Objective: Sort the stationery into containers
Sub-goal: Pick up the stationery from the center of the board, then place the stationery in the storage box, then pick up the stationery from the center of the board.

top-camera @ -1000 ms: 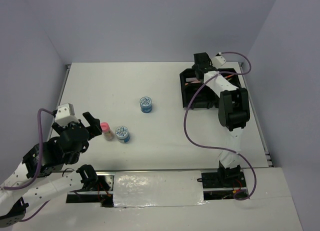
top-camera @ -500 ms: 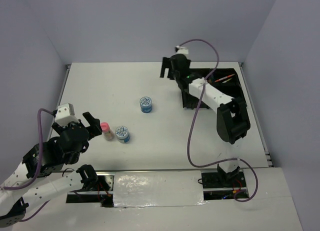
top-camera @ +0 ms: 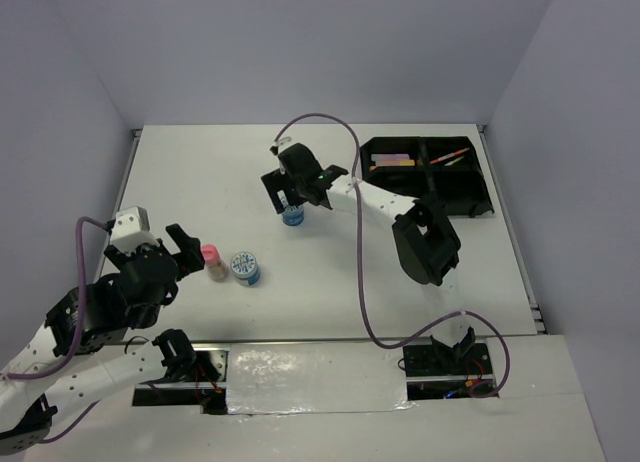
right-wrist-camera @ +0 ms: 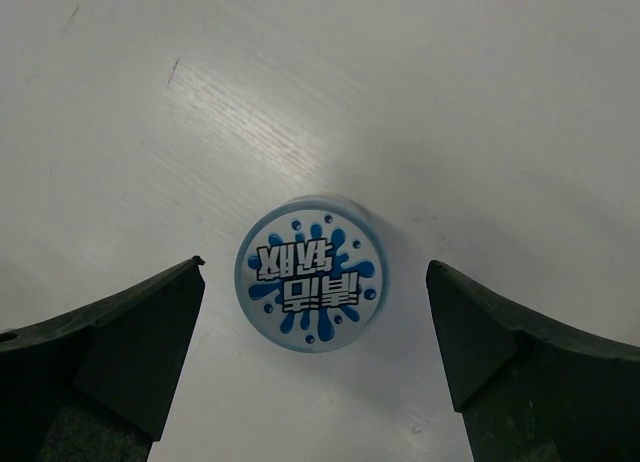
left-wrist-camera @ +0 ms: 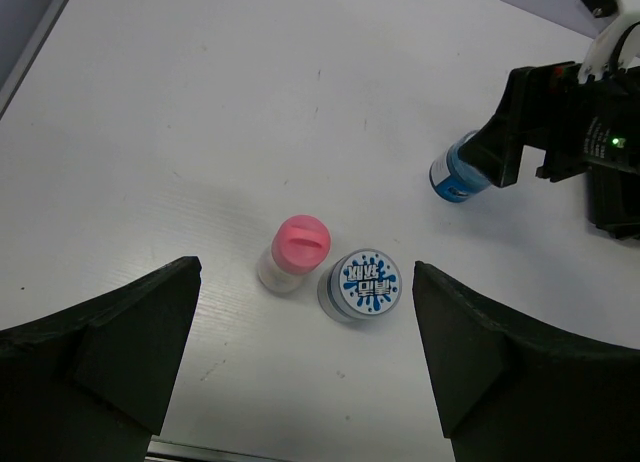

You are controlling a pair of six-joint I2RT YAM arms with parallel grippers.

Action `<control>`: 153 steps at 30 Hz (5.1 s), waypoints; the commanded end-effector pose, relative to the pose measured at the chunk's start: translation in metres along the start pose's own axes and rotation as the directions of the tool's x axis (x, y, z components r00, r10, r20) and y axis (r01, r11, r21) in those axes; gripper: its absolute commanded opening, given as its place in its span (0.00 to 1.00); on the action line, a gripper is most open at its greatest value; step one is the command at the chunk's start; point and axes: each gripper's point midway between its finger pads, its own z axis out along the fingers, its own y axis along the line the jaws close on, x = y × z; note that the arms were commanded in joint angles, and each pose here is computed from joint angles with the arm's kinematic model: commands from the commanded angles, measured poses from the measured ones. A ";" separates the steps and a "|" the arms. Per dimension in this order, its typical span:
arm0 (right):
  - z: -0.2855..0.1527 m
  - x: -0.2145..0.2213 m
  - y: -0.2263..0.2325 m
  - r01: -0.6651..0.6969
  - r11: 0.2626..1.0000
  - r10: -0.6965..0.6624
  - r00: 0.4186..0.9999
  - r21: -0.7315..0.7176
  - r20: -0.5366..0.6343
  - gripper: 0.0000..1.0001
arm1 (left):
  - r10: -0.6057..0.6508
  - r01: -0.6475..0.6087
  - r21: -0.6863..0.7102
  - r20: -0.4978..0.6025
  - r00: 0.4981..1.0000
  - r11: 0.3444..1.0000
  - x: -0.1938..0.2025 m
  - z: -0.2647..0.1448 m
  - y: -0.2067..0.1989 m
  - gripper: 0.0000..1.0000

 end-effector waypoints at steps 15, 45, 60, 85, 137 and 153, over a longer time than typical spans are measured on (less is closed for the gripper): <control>0.016 0.020 0.019 0.081 0.997 -0.081 0.994 -0.008 -0.067 0.85 | 0.001 -0.001 0.009 0.008 1.000 1.000 -0.002 0.002 -0.006 0.99; -0.136 -0.006 -0.215 -0.379 0.790 0.257 0.918 0.481 0.301 0.00 | -0.020 0.020 0.023 0.014 1.000 1.000 -0.003 -0.001 -0.003 0.99; -0.142 0.026 -0.301 -0.467 0.661 0.327 0.884 0.588 0.334 0.00 | -0.010 0.010 0.017 0.010 1.000 1.000 -0.002 0.001 -0.004 0.99; -0.122 0.055 -0.318 -0.522 0.651 0.423 0.853 0.551 0.306 0.29 | -0.005 0.005 0.014 0.008 1.000 1.000 -0.001 0.001 -0.005 0.99; -0.070 0.026 0.173 0.240 0.851 -0.140 0.961 -0.467 0.238 1.00 | -0.165 0.177 -0.129 0.097 0.982 0.976 -0.015 -0.012 0.047 0.99; -0.049 0.065 0.211 0.373 0.809 -0.315 0.928 -0.455 0.201 1.00 | -0.140 0.145 -0.073 0.078 0.987 0.987 -0.014 -0.009 0.031 0.99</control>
